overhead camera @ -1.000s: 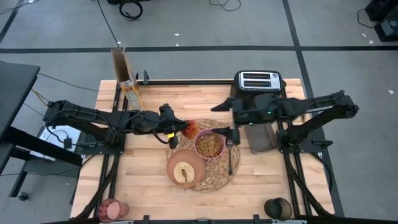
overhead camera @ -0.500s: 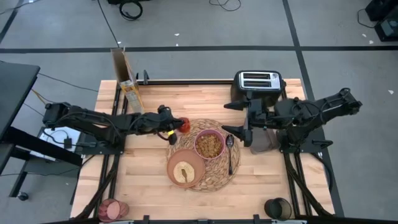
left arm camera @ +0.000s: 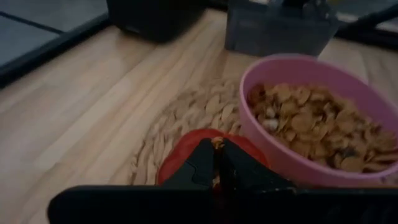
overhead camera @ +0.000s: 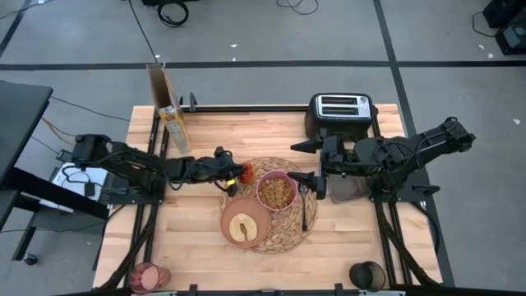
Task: Arrange a breakfast setting
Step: Put the apple on the brown placemat, then put the red cup to the top right of the brown placemat
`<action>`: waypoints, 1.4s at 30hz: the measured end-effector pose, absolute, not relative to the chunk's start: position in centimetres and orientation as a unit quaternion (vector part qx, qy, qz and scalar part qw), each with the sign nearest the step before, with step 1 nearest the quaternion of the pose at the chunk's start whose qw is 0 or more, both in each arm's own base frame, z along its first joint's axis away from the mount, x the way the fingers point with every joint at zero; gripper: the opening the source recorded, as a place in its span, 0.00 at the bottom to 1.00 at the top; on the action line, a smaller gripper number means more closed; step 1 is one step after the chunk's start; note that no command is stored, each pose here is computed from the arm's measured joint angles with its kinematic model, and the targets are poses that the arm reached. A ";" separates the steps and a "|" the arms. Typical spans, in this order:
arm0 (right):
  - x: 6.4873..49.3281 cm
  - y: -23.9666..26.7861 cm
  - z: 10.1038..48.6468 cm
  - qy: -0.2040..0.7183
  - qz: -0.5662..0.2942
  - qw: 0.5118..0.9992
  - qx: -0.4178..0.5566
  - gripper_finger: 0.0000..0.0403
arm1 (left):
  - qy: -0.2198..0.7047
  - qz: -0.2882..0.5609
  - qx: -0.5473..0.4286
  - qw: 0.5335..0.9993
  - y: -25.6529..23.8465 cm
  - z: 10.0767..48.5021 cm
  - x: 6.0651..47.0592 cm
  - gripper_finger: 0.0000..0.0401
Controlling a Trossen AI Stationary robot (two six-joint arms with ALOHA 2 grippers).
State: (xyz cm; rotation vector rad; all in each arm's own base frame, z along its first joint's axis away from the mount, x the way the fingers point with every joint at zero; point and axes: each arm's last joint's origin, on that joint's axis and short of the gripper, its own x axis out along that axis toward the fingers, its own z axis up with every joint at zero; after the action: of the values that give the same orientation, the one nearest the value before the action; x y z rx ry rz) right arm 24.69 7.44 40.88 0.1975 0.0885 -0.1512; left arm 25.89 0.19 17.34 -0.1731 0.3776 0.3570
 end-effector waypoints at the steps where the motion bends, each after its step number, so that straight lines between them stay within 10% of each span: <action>1: 24.7 7.4 40.9 0.044 -0.075 0.991 0.102 0.98 | 0.191 0.177 -0.086 0.962 0.2 17.0 26.0 0.05; 15: 24.7 7.5 40.9 0.044 -0.069 0.990 0.112 0.98 | 0.200 0.180 -0.089 0.959 0.1 16.0 26.5 0.06; 42: 24.5 7.9 40.3 0.075 -0.056 0.984 0.150 0.98 | 0.209 0.193 -0.072 0.956 0.8 17.9 25.7 0.39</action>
State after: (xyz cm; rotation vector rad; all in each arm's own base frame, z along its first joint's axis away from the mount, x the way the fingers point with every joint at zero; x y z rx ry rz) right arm 24.50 7.90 40.25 0.3024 0.1504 -0.1125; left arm 25.68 0.83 17.89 -0.1460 0.4243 0.3910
